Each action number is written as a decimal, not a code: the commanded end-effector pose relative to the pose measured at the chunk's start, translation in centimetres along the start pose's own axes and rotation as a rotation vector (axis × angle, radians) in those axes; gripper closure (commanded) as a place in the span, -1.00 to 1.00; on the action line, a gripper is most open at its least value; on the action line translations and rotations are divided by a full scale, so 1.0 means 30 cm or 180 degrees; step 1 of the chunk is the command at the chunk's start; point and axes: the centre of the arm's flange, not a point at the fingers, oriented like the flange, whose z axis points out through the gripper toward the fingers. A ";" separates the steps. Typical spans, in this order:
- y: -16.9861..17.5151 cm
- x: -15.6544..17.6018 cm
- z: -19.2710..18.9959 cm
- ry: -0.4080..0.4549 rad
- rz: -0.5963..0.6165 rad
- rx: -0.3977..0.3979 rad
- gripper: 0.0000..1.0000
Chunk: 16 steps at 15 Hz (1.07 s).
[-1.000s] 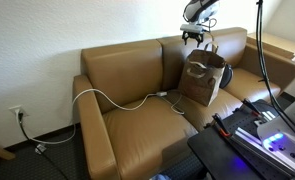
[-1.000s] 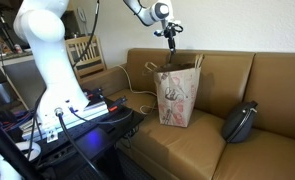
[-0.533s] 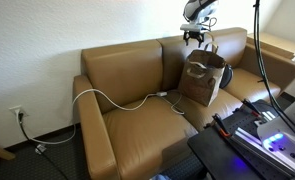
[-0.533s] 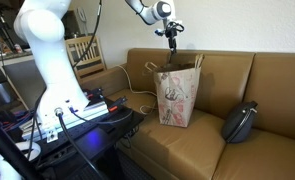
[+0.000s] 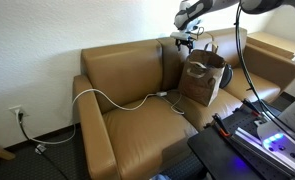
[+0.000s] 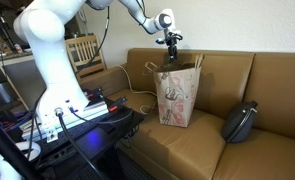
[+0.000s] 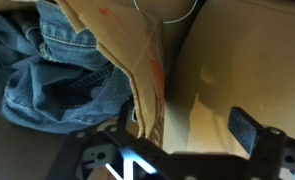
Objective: Move the bag to the left
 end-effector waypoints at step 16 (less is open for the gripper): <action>-0.028 0.057 0.111 0.0056 0.0473 -0.0655 -1.00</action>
